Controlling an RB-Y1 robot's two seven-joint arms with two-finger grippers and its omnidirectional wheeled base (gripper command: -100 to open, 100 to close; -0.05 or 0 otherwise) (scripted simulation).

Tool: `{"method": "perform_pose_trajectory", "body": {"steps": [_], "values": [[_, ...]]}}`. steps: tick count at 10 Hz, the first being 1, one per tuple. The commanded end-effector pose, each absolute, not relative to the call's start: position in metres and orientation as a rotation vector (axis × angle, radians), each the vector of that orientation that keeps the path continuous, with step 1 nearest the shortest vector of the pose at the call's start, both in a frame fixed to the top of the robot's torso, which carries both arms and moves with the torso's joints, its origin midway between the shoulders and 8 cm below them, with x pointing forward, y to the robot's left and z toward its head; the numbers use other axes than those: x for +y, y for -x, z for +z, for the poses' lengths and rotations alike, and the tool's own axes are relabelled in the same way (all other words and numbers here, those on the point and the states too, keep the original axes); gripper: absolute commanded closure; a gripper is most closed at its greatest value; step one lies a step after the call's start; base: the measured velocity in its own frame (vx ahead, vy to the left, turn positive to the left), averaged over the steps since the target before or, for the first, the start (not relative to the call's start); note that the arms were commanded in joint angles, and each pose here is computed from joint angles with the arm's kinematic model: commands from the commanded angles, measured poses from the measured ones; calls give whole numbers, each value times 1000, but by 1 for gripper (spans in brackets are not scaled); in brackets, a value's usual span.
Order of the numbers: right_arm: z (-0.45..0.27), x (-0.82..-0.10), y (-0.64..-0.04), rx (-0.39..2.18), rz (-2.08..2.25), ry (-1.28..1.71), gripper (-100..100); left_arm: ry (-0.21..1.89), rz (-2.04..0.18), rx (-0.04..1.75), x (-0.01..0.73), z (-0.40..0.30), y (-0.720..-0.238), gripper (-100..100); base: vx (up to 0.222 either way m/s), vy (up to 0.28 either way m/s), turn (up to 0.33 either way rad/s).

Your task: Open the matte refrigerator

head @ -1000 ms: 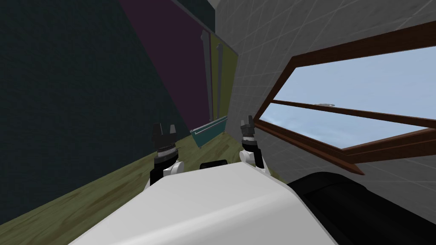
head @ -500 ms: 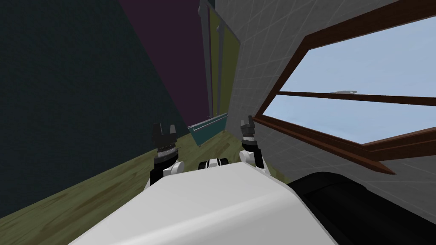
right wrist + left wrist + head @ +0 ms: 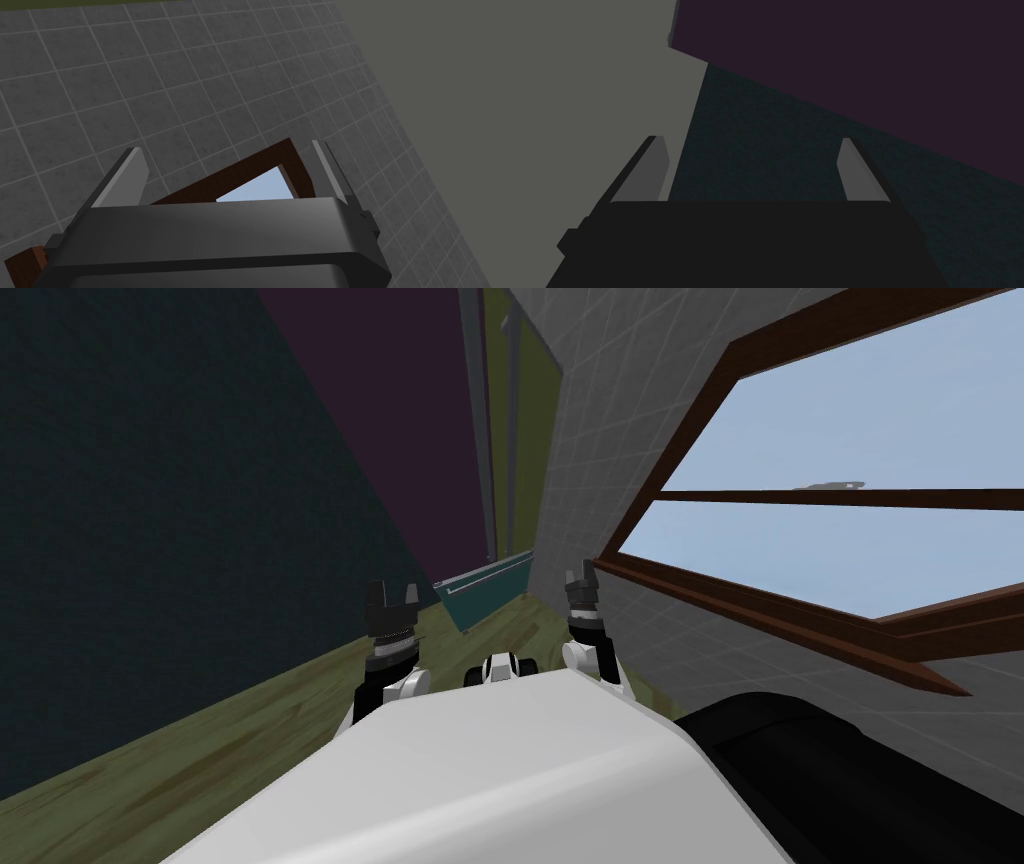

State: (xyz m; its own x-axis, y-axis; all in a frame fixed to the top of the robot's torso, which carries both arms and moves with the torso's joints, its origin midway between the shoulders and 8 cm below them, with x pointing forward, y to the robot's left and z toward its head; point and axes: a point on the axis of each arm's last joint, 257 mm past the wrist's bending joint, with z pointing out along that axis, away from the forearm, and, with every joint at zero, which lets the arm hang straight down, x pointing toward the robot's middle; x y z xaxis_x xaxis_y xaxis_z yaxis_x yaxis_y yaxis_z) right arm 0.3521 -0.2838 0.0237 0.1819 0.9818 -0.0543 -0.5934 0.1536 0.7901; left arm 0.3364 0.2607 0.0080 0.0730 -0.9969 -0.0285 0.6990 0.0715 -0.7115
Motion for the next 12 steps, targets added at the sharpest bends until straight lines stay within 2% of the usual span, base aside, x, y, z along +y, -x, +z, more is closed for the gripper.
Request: {"method": "perform_pose_trajectory", "body": {"steps": [1,12], "values": [[24,-284,-352,670,1259,-721,0,635,-1436,622,263,-5,-342,-100,88,-57,-62],[24,-284,-352,670,1259,-721,0,853,-1581,538,300,-81,-365,-100,123,-67,-84]]}}
